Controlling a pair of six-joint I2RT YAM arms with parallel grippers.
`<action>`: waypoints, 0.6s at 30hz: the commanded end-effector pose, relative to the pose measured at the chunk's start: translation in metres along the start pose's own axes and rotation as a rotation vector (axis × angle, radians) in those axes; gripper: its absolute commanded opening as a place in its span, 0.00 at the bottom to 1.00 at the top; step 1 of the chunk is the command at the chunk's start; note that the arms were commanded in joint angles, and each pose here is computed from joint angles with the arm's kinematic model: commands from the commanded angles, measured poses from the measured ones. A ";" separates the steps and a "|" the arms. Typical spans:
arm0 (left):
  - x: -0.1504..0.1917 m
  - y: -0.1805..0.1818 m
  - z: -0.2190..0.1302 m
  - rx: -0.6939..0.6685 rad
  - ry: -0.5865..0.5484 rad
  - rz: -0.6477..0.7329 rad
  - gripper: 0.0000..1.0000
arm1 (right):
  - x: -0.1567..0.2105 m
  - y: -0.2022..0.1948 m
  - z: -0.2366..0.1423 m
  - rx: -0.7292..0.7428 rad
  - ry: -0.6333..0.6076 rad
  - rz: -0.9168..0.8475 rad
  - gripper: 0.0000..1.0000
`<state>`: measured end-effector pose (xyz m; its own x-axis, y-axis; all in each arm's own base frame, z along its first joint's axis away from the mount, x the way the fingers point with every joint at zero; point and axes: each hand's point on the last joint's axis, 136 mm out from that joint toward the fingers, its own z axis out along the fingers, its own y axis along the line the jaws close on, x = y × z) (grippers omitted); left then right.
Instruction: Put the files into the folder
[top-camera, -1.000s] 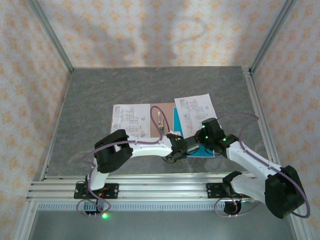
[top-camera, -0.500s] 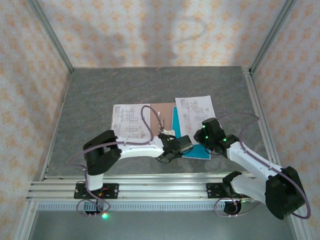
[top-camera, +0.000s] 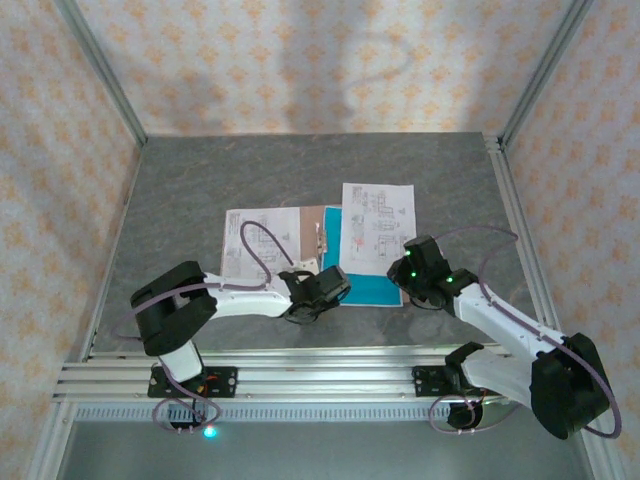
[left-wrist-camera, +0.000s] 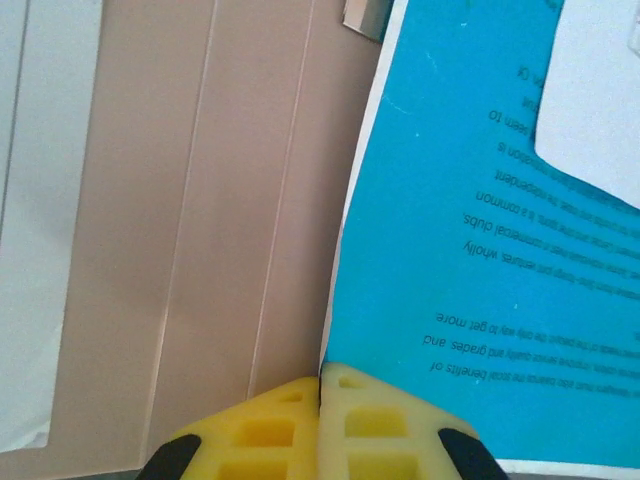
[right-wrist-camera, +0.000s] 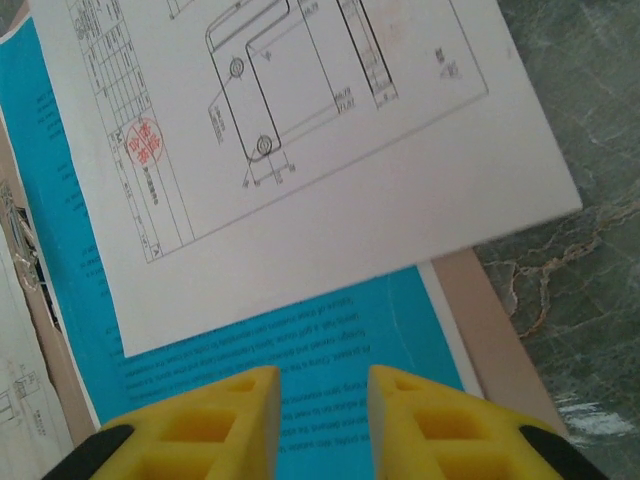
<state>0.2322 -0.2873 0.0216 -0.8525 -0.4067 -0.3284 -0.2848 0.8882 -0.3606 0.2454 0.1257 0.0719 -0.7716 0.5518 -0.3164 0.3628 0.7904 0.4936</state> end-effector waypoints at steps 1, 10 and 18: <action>-0.005 -0.017 -0.001 0.098 -0.008 -0.069 0.00 | -0.004 0.002 -0.004 -0.012 -0.014 0.004 0.28; -0.004 -0.012 -0.005 0.123 -0.005 -0.148 0.00 | -0.003 0.003 -0.002 -0.019 -0.012 0.005 0.28; -0.002 -0.012 0.003 0.142 0.004 -0.207 0.00 | -0.005 0.009 0.005 -0.007 0.004 -0.004 0.27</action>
<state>0.2328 -0.2970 0.0224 -0.8112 -0.5299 -0.2473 -0.3571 0.7839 -0.5079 0.2446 0.1283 0.0647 -0.7849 0.5449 -0.2950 0.3689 0.7935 0.4840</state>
